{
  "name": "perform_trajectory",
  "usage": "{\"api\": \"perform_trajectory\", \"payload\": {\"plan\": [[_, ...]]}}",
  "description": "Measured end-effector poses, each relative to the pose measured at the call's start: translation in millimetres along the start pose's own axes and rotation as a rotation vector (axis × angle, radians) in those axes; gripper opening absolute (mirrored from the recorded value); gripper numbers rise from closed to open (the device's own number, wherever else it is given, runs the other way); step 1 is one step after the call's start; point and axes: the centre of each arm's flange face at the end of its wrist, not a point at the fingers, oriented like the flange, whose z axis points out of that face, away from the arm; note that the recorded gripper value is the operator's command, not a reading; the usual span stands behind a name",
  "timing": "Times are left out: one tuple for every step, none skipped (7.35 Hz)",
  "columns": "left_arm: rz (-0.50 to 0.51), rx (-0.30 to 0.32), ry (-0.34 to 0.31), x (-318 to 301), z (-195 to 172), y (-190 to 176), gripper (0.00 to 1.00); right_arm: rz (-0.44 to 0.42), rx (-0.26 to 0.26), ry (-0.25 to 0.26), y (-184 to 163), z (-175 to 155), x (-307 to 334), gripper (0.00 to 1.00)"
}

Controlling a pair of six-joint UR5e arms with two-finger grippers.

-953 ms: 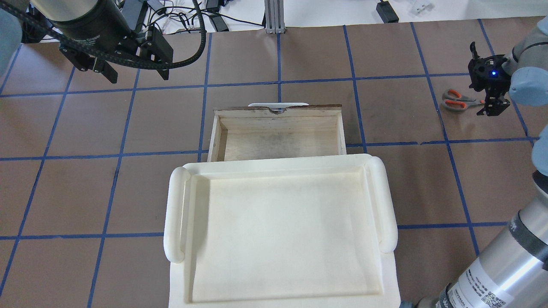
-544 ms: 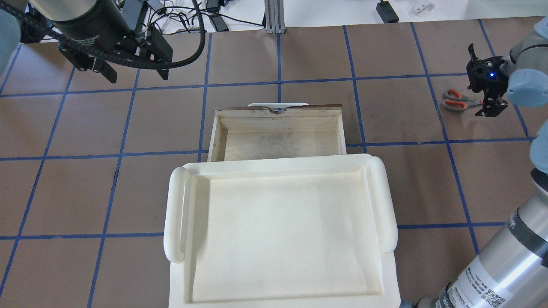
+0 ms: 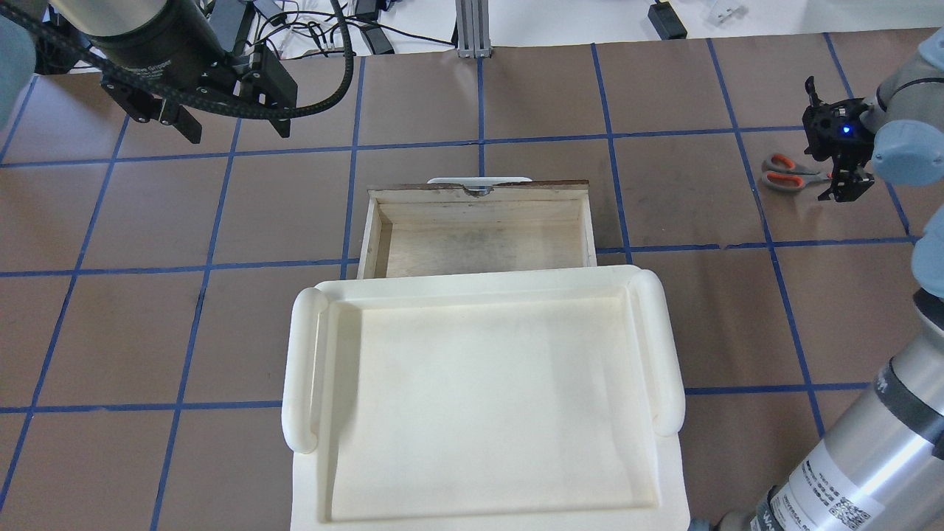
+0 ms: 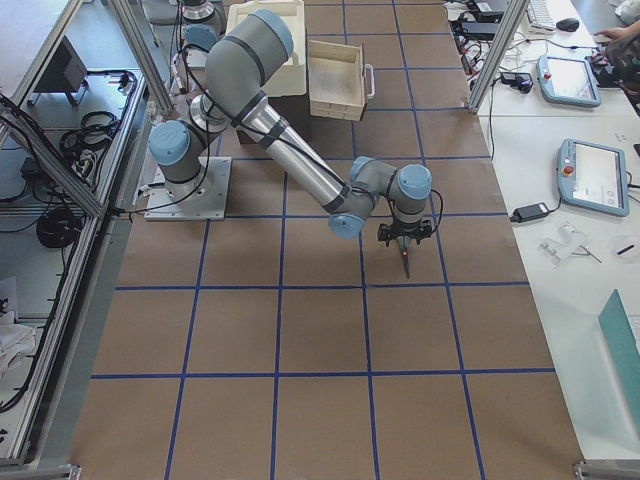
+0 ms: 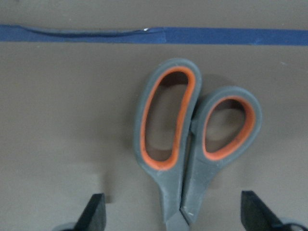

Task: Put scissors in drawer and close it
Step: 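Lower the right gripper and close it on the scissors' handles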

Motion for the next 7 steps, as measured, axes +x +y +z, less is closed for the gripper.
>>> {"api": "perform_trajectory", "payload": {"plan": [[0.0, 0.0, 0.001, 0, 0, 0, 1.0, -0.001, 0.003, -0.005, 0, 4, 0, 0.54], [0.0, 0.0, 0.001, 0, 0, 0, 1.0, -0.002, 0.003, -0.006, 0, 5, 0, 0.23], [0.0, 0.0, 0.0, 0, 0, 0, 1.0, -0.003, 0.0, -0.007, 1, 5, 0, 0.0], [0.0, 0.0, 0.0, 0, 0, 0, 1.0, -0.005, -0.007, -0.005, 1, 4, 0, 0.0], [0.0, 0.0, 0.001, 0, 0, 0, 1.0, -0.015, -0.015, 0.0, 2, 3, 0, 0.0], [0.0, 0.0, 0.001, 0, 0, 0, 1.0, -0.034, -0.023, 0.008, 3, 0, 2, 0.0], [0.0, 0.0, 0.0, 0, 0, 0, 1.0, -0.047, -0.029, 0.014, 4, -5, 4, 0.0]]}}
